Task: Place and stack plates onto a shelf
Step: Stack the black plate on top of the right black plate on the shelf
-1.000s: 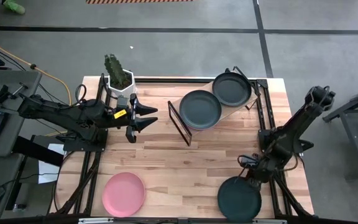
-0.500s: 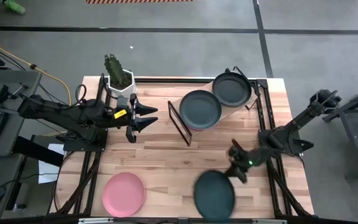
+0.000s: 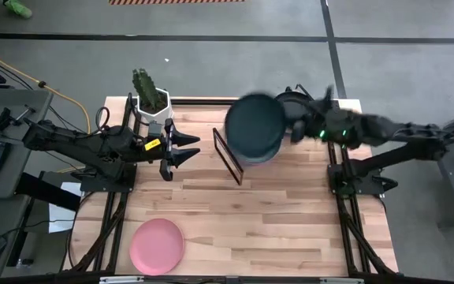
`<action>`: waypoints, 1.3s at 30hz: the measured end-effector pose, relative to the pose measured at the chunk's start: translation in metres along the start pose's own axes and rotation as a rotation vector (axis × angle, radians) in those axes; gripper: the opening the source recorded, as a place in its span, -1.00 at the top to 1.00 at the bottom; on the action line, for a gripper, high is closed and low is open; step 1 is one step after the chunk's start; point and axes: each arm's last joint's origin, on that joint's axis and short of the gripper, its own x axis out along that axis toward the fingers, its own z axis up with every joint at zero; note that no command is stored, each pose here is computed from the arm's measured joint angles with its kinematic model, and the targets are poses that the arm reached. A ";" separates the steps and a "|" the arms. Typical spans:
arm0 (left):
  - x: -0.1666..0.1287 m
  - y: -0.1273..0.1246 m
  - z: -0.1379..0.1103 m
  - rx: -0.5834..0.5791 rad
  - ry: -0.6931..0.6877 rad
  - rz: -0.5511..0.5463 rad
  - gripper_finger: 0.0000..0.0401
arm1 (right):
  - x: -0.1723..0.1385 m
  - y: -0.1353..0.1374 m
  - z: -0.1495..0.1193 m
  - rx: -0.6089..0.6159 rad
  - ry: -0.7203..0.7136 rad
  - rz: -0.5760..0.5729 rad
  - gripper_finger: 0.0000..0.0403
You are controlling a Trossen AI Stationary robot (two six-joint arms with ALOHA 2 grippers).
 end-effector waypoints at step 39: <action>0.000 0.000 0.000 -0.002 -0.001 -0.001 0.16 | -0.004 -0.141 -0.045 0.689 -0.117 -0.656 1.00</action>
